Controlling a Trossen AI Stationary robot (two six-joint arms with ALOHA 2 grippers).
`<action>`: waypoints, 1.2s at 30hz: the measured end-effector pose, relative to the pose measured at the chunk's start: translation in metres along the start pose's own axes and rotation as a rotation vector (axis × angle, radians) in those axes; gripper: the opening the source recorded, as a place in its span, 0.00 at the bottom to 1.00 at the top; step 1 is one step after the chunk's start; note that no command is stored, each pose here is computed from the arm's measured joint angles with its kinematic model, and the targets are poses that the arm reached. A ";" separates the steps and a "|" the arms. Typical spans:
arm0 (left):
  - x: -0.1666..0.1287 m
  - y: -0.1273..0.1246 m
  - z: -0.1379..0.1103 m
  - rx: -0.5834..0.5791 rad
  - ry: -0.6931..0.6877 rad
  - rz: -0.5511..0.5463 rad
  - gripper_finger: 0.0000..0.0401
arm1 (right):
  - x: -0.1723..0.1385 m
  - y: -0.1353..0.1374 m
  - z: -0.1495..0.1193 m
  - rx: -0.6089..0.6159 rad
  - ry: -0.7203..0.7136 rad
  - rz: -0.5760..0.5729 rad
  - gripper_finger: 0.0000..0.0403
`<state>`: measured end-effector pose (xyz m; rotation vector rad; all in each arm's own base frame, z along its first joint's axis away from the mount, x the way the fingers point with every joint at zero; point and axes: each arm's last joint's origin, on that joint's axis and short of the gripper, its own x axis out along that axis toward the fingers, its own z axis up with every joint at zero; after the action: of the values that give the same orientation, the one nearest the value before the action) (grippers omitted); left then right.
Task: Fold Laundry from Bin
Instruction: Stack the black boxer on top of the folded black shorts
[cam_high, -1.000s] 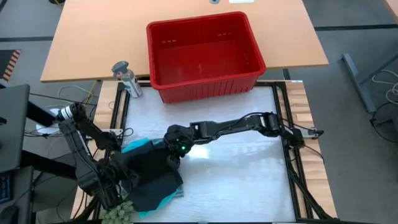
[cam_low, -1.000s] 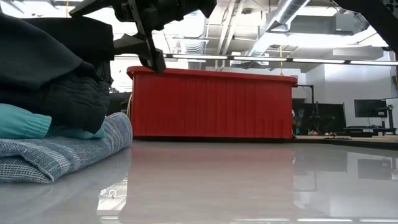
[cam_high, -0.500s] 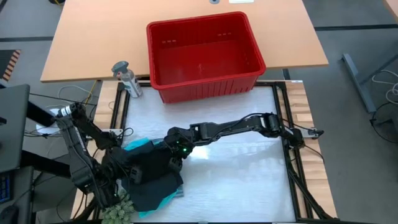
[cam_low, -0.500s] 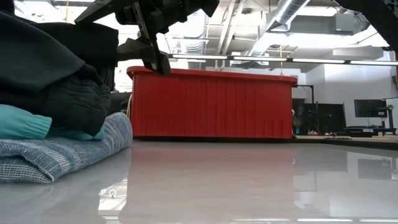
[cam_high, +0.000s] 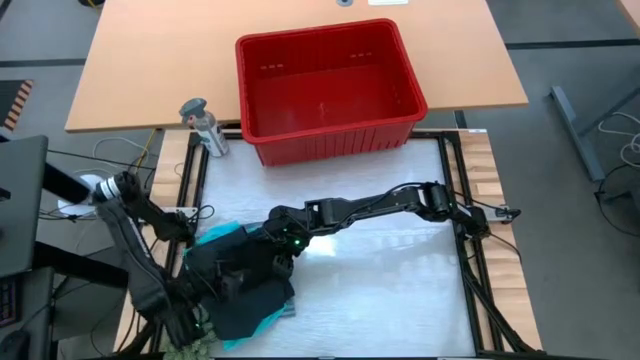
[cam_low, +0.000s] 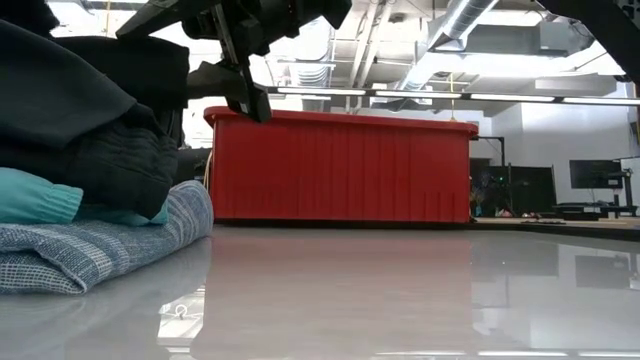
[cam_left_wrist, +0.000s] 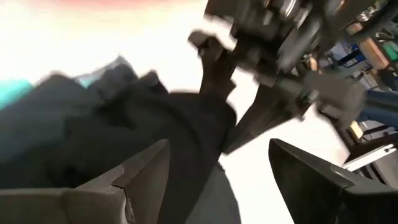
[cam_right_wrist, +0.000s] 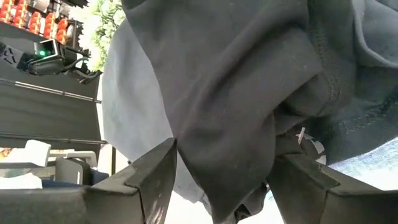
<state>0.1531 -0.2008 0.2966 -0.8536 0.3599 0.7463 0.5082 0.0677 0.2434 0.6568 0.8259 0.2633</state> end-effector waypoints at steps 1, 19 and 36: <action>0.003 0.001 -0.006 -0.004 0.002 0.001 0.65 | 0.000 0.000 0.000 0.000 0.000 0.000 0.65; 0.029 0.036 -0.060 0.049 0.152 0.183 0.65 | -0.007 -0.022 -0.018 0.017 0.200 -0.184 0.65; -0.020 0.002 0.008 0.060 0.020 0.021 0.65 | -0.073 0.039 0.025 -0.275 -0.182 -0.009 0.64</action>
<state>0.1377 -0.2025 0.3122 -0.8023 0.4072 0.7433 0.4797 0.0534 0.3238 0.4119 0.6044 0.2982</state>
